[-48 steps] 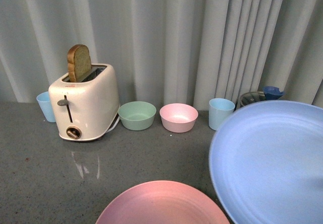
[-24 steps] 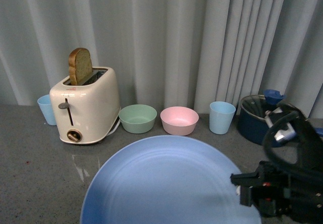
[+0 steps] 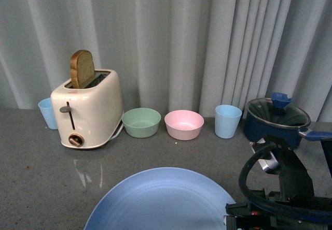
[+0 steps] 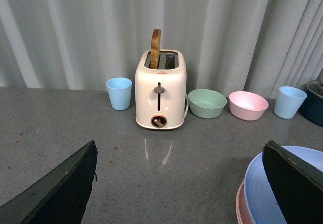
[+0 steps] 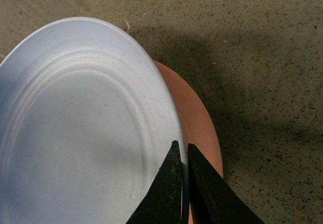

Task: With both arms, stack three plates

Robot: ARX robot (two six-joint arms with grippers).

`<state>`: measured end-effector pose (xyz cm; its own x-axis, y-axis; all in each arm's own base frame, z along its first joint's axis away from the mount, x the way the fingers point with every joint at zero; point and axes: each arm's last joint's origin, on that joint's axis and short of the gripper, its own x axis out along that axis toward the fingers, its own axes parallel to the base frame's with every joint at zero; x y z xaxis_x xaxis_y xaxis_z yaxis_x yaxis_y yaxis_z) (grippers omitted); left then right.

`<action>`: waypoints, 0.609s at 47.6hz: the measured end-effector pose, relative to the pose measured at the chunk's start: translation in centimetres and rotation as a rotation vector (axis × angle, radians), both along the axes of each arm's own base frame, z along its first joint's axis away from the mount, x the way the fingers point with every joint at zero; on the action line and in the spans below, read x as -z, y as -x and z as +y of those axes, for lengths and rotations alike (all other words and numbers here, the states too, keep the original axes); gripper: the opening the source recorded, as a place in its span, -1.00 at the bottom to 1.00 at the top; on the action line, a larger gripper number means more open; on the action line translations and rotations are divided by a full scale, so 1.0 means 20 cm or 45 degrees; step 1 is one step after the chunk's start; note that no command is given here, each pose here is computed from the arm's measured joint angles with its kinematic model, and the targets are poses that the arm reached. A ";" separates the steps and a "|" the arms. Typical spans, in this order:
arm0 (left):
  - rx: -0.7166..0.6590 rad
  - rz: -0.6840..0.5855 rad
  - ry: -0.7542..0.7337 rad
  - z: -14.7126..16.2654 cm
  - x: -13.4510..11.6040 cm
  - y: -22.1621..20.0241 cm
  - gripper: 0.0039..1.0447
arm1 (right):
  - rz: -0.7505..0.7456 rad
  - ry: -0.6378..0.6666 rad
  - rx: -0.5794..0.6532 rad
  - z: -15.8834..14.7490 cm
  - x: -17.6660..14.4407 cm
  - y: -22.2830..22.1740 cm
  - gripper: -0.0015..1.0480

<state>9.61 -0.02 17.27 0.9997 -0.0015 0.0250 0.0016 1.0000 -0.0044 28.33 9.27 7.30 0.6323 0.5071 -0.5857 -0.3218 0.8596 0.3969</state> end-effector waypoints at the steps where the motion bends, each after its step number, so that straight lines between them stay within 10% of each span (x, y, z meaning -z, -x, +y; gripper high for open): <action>1: 0.000 0.000 0.000 0.00 0.00 0.00 0.87 | 0.008 0.001 -0.004 0.00 0.00 0.00 -0.94; 29: 0.000 0.000 0.000 0.00 0.00 0.00 0.87 | -0.239 0.043 0.287 -0.12 -0.33 0.02 0.88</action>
<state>9.61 -0.02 17.27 0.9997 -0.0015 0.0250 0.0016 1.0000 -0.0044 27.97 6.86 13.83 0.8257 0.3238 -0.4620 -0.1863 0.9295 0.3184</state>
